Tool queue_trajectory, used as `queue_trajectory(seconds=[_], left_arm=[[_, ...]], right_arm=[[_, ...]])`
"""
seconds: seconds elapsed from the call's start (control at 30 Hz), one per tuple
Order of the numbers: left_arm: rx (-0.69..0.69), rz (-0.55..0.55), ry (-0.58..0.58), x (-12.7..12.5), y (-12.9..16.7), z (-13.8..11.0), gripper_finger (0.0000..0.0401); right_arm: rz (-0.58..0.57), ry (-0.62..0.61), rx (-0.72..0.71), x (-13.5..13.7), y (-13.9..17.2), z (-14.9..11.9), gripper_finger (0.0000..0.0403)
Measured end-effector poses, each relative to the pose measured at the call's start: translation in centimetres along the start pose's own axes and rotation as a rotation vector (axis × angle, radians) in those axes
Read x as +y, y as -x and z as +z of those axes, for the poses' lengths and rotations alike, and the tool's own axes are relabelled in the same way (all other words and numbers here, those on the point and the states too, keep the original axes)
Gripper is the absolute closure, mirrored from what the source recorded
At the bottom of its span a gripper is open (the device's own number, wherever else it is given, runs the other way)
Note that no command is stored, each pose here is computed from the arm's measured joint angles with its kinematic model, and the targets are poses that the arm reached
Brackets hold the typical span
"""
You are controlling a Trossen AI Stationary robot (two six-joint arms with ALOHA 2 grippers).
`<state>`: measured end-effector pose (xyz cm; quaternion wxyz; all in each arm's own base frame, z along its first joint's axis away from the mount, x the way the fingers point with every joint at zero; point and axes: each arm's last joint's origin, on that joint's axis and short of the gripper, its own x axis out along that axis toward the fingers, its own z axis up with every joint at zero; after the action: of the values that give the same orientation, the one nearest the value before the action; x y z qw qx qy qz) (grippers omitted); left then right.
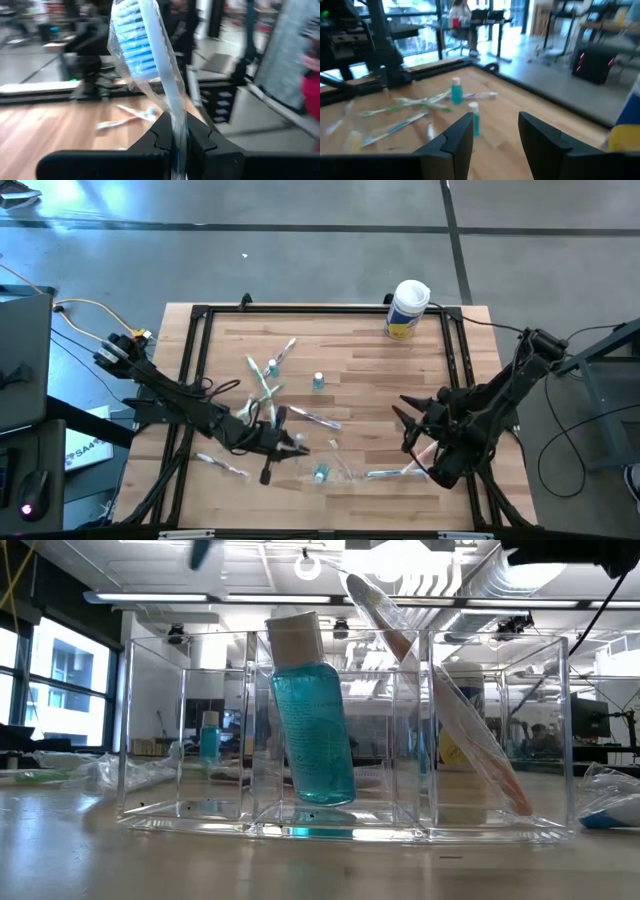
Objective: Pick & Place toothbrushing station
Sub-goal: Put the blue toothbrush into the transparent organizer
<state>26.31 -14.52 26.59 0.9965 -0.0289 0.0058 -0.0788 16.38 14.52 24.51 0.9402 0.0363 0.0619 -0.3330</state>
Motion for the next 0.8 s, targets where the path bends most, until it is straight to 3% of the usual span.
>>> queue_trajectory(seconds=[0.17,0.3,0.43,0.63,0.8], left_arm=[[0.0,0.057,0.046,0.9,0.0,0.3,0.0389],[0.017,0.095,0.052,2.1,-0.4,0.2,0.0389],[0.007,0.131,0.143,3.7,-0.8,0.2,0.0389],[-0.077,0.015,0.121,0.8,0.0,1.1,0.0389],[-0.08,0.147,0.078,-1.8,0.9,0.5,0.0389]], right_arm=[[-0.074,0.012,-0.134,-1.2,-0.7,1.3,0.0254],[-0.129,-0.019,-0.139,-2.8,-1.5,2.6,0.0254],[-0.157,-0.034,-0.121,-3.6,-2.0,2.7,0.0254],[-0.188,0.025,-0.142,-4.1,-2.3,2.7,0.0254],[-0.238,0.052,-0.14,-4.5,-3.1,2.8,0.0254]])
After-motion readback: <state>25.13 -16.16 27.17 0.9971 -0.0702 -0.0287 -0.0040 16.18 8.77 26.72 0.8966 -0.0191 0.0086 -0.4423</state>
